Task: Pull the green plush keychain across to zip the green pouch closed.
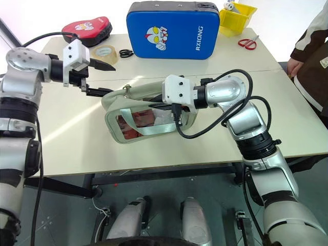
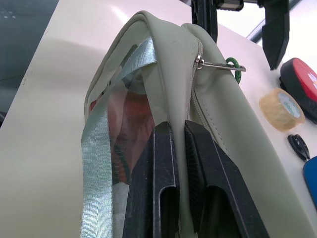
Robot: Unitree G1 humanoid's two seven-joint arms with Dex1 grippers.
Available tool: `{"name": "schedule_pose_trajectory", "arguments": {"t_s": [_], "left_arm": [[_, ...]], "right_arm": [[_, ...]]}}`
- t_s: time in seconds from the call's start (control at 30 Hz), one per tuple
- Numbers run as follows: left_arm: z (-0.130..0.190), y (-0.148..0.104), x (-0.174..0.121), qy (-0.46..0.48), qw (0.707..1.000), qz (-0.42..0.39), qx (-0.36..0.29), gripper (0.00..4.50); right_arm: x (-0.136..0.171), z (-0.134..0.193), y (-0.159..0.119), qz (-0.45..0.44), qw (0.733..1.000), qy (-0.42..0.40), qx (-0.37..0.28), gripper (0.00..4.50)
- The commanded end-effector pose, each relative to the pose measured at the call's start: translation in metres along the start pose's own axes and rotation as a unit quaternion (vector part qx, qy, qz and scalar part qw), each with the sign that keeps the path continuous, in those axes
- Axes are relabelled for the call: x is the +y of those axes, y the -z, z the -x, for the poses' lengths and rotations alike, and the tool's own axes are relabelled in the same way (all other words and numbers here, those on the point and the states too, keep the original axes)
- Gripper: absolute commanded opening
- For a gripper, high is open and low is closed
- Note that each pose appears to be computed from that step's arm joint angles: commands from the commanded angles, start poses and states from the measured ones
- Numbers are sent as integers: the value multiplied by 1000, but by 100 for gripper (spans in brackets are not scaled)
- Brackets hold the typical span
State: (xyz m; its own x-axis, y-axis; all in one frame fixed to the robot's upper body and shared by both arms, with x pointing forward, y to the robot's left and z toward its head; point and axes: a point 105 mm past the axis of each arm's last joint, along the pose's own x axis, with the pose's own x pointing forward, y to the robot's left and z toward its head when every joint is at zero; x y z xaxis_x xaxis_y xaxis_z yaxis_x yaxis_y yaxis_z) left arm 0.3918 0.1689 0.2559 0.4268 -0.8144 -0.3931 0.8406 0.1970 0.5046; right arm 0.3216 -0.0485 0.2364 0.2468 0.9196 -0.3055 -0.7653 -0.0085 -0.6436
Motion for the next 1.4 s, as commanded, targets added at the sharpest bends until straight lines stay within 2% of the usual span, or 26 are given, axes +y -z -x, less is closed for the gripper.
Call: {"name": "schedule_pose_trajectory", "arguments": {"t_s": [0.03,0.47,0.57,0.8,0.83,1.13,1.23,1.4], "left_arm": [[-6,-16,4,-11,999,-24,-28,438],[-24,-1,-18,44,998,-35,-2,438],[-28,-6,-17,38,999,-35,-19,364],[-29,-21,-6,5,998,-27,-60,12],[-29,-23,-6,3,998,-28,-63,4],[-24,-21,1,-17,998,-27,-56,4],[-17,-18,2,-8,999,-21,-44,92],[-3,-14,-4,26,999,-12,-20,332]], "right_arm": [[-2,3,-16,23,1000,6,-18,0],[-3,4,-16,20,1000,11,-17,0],[-3,3,-16,20,1000,12,-18,0],[-3,4,-15,17,1000,14,-17,0],[-2,4,-15,17,1000,14,-17,0],[-5,5,-14,19,1000,17,-15,0],[-5,5,-14,21,1000,17,-13,0],[-5,7,-13,21,1000,17,-9,0]]}}
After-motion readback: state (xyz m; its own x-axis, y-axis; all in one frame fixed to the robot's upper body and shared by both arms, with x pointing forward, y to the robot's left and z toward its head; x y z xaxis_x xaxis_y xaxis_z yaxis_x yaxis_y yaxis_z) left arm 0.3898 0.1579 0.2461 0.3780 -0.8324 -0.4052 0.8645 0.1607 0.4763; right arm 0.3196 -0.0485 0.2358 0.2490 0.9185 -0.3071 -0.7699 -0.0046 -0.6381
